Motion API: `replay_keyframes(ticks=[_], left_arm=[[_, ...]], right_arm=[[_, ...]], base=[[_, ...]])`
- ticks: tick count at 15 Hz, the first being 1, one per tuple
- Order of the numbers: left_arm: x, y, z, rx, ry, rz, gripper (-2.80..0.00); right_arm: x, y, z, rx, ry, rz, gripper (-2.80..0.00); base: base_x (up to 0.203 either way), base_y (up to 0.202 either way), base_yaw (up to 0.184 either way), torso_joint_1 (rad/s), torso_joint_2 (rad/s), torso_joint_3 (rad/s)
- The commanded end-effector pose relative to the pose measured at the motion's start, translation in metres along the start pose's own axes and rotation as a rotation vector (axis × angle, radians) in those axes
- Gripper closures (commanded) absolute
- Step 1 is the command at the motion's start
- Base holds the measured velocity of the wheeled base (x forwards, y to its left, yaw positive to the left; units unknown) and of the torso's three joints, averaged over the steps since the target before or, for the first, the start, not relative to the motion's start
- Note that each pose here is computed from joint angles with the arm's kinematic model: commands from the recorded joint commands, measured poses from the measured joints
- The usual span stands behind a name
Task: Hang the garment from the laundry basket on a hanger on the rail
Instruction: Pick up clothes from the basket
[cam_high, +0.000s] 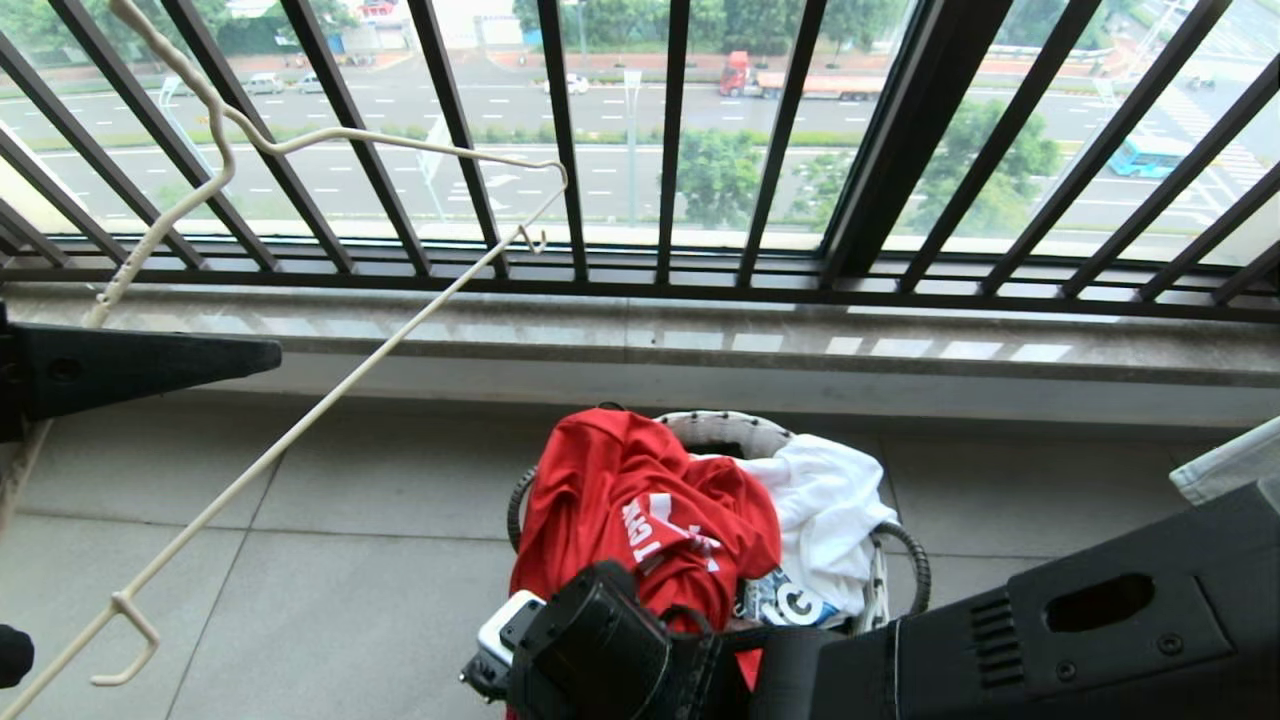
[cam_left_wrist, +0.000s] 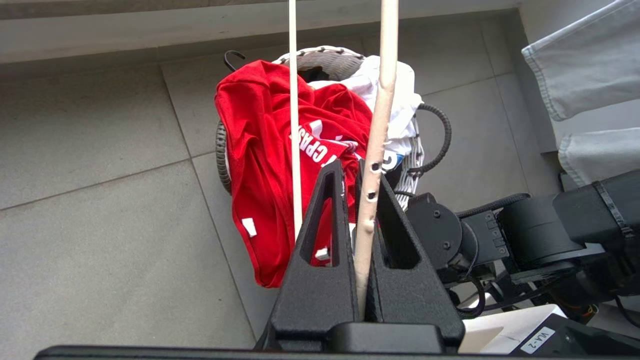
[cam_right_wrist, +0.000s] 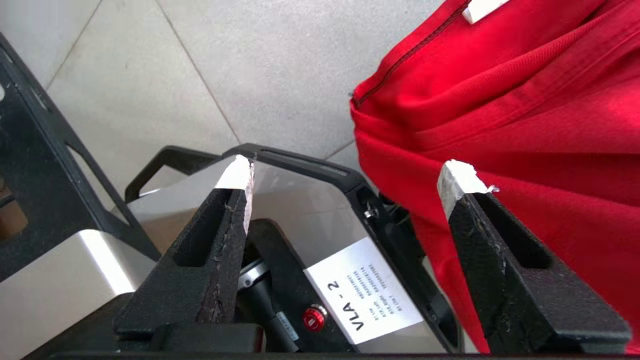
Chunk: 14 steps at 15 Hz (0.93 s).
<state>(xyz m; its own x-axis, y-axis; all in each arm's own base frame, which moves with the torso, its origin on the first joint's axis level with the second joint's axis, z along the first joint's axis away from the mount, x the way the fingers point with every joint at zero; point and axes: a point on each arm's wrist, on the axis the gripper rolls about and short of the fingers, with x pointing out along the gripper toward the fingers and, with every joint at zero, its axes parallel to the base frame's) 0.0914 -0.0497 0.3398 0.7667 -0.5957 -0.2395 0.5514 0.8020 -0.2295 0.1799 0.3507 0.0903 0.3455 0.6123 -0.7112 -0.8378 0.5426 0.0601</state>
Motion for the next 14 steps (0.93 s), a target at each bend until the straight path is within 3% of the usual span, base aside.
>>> replay_keyframes(ticks=[1,9,12,13,14], left_arm=[[0.000,0.000,0.000,-0.002,0.002,0.000,0.00],[0.000,0.000,0.000,-0.002,0.002,0.000,0.00],[0.001,0.000,0.000,-0.002,0.005,0.000,0.00],[0.002,0.000,0.000,-0.003,0.007,0.001,0.00],[0.003,0.001,0.000,-0.003,0.009,0.001,0.00]], right_arm=[[-0.005,-0.016,0.013,-0.021,-0.047,-0.044,0.00],[0.025,-0.047,0.033,-0.148,-0.090,-0.235,0.00],[0.034,-0.053,0.038,-0.201,-0.152,-0.318,0.00],[0.038,-0.054,0.039,-0.213,-0.177,-0.345,-2.80],[0.041,-0.055,0.041,-0.234,-0.211,-0.369,-2.80]], base=[[0.000,0.000,0.000,0.000,0.00,0.000],[0.000,0.000,0.000,0.000,0.00,0.000],[0.000,0.000,0.000,0.000,0.00,0.000],[0.000,0.000,0.000,0.000,0.00,0.000],[0.000,0.000,0.000,0.000,0.00,0.000]])
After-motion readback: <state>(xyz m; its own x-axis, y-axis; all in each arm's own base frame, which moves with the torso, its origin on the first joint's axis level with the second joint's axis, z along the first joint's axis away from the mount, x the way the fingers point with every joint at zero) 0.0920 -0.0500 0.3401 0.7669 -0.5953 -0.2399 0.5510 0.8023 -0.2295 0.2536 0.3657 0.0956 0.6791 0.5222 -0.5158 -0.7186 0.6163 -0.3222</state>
